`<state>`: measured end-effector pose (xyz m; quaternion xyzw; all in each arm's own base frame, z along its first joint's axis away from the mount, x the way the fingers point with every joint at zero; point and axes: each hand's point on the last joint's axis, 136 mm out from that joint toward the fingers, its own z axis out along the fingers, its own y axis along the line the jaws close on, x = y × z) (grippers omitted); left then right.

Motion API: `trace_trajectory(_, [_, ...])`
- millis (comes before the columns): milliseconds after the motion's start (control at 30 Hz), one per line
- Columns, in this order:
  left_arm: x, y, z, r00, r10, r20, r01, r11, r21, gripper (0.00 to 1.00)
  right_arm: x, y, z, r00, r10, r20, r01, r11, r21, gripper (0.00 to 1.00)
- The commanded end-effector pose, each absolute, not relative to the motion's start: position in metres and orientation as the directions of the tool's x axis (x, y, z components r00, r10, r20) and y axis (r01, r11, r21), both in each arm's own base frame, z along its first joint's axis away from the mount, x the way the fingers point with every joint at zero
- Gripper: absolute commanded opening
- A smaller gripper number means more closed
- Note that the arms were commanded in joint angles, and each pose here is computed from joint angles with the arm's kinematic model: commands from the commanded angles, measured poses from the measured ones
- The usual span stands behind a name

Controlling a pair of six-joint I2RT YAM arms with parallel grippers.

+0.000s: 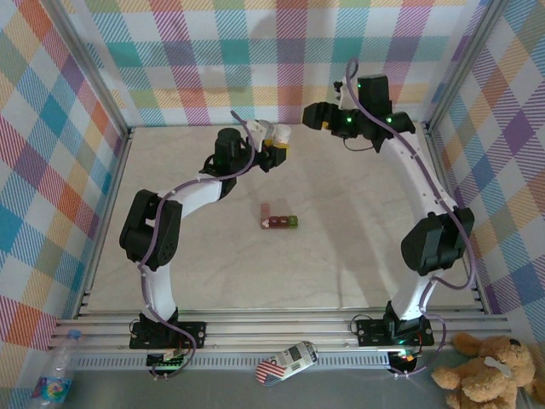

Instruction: Sort the pills into containers

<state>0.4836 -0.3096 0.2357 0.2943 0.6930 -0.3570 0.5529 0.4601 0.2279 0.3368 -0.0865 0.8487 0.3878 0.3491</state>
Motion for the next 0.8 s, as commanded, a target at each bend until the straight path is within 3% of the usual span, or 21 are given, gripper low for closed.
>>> trace_trajectory(0, [0.458,-0.322,0.279,-0.163,-0.021,-0.986,0.898,0.410,-0.157,0.00,0.442,0.247,0.341,-0.733,-0.033,-0.680,-0.560,0.596,0.575,0.83])
trace_trajectory(267, [0.444,-0.333,0.282,-0.211,-0.019,-0.977,0.935,0.288,-0.207,0.00,0.440,0.258,0.329,-0.743,-0.115,-0.660,-0.588,0.584,0.560,0.81])
trace_trajectory(767, [0.441,-0.336,0.280,-0.235,-0.016,-0.972,0.936,0.265,-0.231,0.00,0.436,0.272,0.315,-0.760,-0.140,-0.635,-0.589,0.562,0.581,0.73])
